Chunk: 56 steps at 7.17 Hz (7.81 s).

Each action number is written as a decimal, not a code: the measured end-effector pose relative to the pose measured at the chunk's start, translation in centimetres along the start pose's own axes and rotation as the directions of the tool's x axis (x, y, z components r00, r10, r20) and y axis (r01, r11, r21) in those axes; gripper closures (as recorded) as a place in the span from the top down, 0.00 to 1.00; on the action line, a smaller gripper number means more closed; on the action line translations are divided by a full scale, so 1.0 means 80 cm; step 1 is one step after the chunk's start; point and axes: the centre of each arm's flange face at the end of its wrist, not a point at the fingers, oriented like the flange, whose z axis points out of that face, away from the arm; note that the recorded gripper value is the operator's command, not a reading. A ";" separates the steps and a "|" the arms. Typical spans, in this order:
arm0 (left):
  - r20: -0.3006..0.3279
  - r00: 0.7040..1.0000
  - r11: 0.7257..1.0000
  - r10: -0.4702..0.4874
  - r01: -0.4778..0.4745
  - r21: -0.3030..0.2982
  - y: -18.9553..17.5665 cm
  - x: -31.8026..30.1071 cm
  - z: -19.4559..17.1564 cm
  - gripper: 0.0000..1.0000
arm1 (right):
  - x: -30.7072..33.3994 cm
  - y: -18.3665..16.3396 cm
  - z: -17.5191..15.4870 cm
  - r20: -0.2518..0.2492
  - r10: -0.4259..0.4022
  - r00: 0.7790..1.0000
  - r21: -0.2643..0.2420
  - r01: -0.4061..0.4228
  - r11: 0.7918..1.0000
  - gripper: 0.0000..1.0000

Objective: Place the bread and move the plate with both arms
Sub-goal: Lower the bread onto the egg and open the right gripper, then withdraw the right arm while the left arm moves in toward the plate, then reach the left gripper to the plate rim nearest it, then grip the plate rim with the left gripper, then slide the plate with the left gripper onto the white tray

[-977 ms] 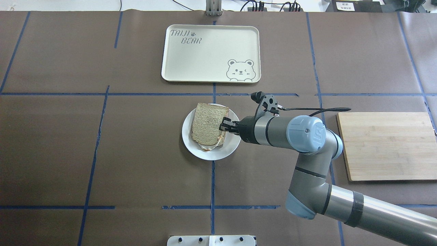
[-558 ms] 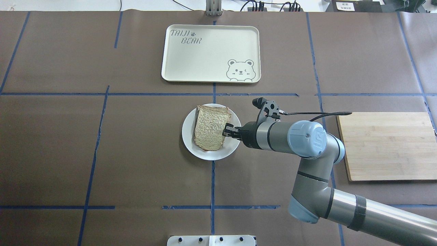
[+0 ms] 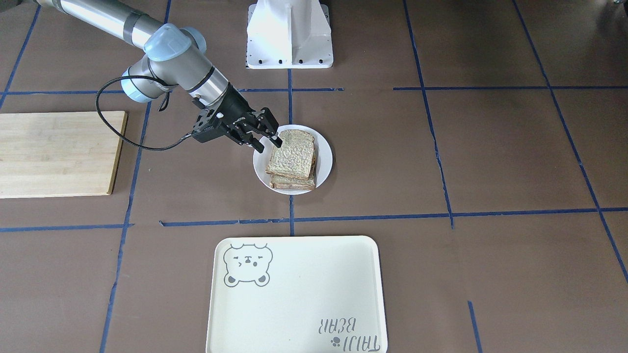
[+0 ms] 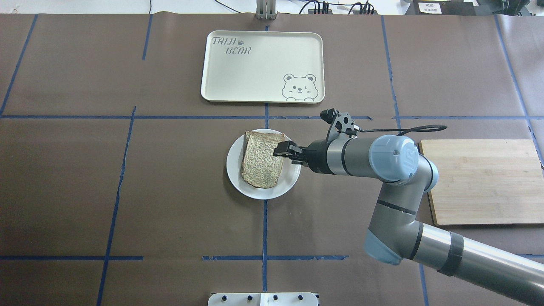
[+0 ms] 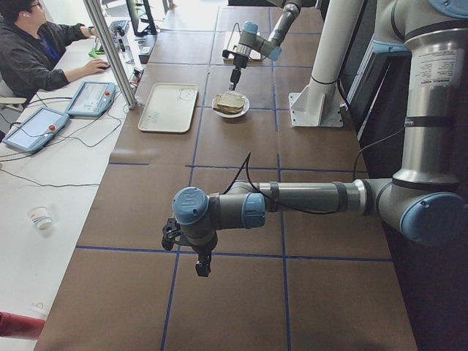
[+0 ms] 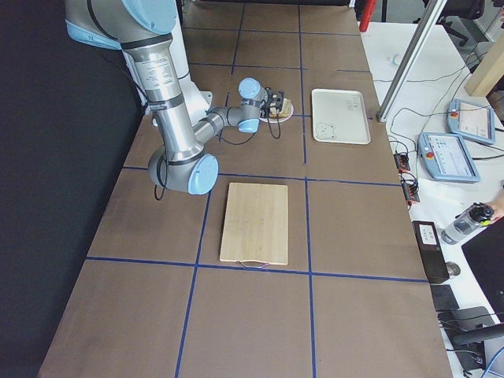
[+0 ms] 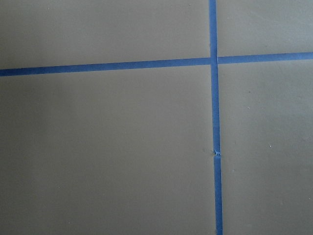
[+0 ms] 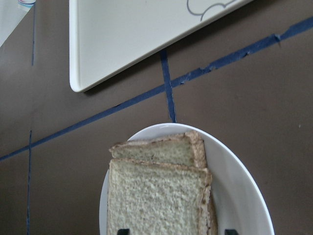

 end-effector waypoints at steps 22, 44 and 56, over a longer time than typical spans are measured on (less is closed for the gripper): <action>-0.747 0.593 0.904 -0.300 0.427 -0.023 0.027 0.765 0.181 0.53 | 0.336 -0.313 -0.481 -0.462 -0.363 0.809 -0.382 0.188 0.905 1.00; -0.783 0.505 0.880 -0.362 0.463 -0.107 0.026 0.874 0.189 0.00 | 0.341 -0.317 -0.483 -0.476 -0.384 0.792 -0.388 0.203 0.899 1.00; -0.862 0.257 0.450 -0.437 0.892 0.038 -0.201 0.914 0.228 0.04 | 0.341 -0.322 -0.493 -0.489 -0.371 0.789 -0.369 0.198 0.908 1.00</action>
